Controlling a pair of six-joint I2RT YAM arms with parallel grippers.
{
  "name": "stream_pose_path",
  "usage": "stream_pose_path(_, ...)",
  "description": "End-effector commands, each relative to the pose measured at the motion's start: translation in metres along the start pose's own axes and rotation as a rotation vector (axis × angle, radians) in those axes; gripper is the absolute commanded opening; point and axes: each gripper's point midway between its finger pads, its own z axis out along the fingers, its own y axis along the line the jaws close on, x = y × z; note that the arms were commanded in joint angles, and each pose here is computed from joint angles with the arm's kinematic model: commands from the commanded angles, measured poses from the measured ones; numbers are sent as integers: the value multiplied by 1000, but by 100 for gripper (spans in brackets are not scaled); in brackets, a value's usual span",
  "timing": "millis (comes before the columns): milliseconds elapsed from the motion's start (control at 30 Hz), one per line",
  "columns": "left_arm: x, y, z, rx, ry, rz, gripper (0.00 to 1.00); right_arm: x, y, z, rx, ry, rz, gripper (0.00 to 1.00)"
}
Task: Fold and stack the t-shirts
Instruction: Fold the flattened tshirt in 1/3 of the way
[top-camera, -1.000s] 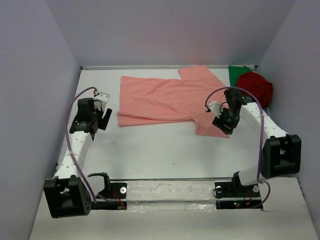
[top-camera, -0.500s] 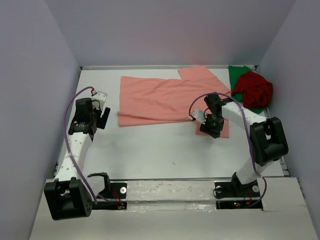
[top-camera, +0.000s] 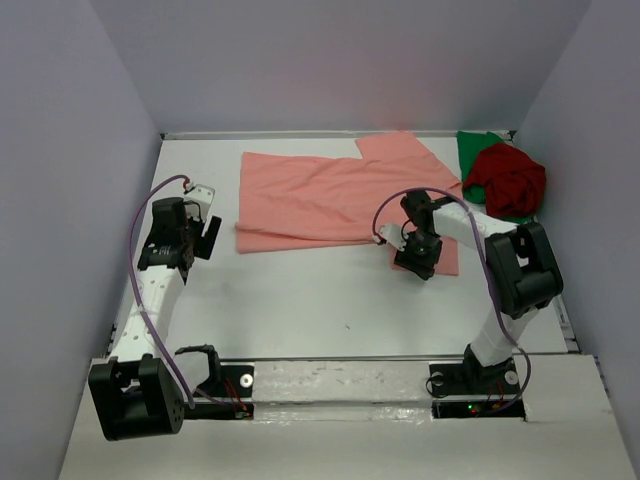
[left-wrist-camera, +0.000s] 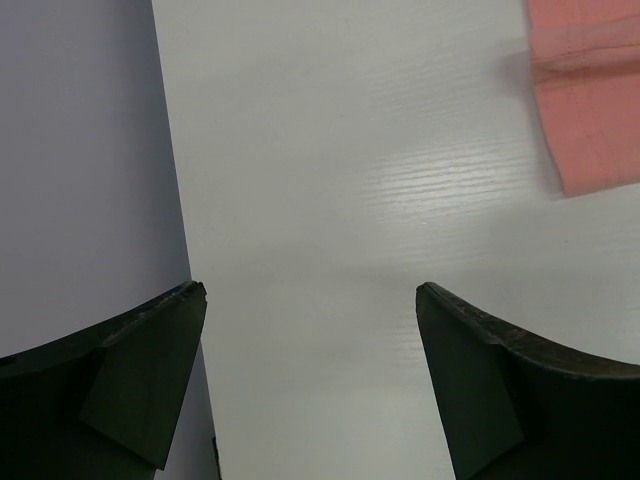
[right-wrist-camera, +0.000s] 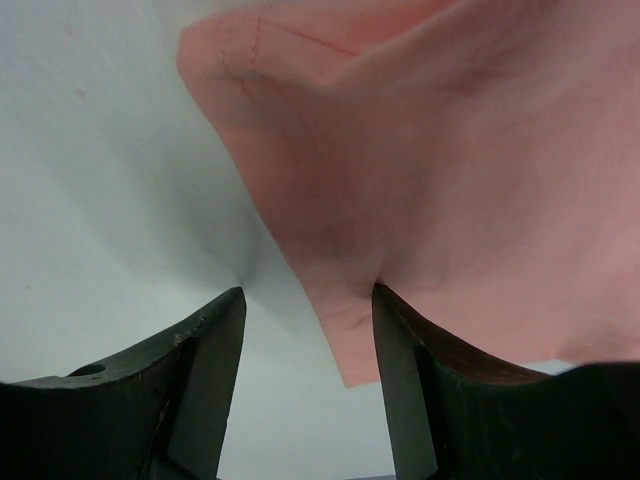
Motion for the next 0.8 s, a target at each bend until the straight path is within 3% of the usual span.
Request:
stream_pose_path(0,-8,3,-3,-9,-40,-12,99,-18,-7,4,10,-23,-6,59)
stream_pose_path(167,-9,3,-5,-9,-47,-9,99,-23,-11,12,6,-25,-5,58)
stream_pose_path(300,-8,3,-5,-10,-45,-8,99,-22,-11,18,-4,-9,2,31)
stream_pose_path(500,-10,2,-5,2,-47,-7,99,-18,-12,16,7,10,2,1)
stream_pose_path(767,-15,2,-7,11,-53,-10,99,-16,-10,-21,46,-16,5,0)
